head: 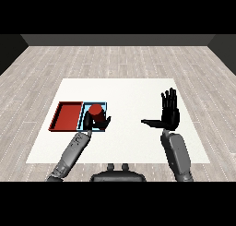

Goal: Pick the red can and put it in the red box

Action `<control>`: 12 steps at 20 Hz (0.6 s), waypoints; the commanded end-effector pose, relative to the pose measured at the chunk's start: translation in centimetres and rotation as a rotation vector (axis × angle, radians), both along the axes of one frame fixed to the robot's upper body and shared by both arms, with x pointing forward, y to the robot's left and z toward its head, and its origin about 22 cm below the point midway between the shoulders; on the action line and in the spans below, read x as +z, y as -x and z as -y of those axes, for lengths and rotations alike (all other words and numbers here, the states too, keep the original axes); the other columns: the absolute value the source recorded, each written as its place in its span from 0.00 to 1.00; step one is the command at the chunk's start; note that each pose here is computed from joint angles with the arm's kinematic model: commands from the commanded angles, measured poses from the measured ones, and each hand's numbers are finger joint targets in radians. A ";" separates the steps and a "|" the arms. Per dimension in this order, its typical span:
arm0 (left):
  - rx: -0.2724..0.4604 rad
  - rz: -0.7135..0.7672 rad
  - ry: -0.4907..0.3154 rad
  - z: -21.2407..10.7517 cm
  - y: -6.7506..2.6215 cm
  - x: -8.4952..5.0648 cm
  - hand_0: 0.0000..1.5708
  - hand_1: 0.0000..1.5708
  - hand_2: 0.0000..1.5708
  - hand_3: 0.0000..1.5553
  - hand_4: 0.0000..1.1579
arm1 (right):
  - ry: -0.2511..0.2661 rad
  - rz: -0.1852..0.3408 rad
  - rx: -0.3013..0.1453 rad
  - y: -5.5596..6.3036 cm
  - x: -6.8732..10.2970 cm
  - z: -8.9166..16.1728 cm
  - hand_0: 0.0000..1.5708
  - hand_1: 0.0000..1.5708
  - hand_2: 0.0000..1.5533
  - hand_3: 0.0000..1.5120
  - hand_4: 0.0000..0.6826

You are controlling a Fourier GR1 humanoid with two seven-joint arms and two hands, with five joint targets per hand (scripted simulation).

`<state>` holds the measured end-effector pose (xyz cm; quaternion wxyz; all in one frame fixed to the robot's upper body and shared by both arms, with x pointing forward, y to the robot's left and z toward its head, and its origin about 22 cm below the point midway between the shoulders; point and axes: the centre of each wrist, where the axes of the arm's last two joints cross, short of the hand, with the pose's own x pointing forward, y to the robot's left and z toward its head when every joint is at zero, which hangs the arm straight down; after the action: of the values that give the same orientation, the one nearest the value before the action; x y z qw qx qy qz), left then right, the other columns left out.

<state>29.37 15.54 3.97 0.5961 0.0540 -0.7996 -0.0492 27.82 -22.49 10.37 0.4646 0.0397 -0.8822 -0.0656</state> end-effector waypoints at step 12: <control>0.276 -0.047 -0.292 -9.4 -7.15 4.3 0.92 0.92 0.93 0.90 0.96 | 0.073 -0.218 -0.079 4.1 -10.7 3.8 0.00 0.00 0.00 0.00 0.00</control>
<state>34.12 23.26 7.57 0.5980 0.1992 -0.7724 -0.0787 25.15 -26.52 2.56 0.5424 -0.0125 -0.8383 -0.0540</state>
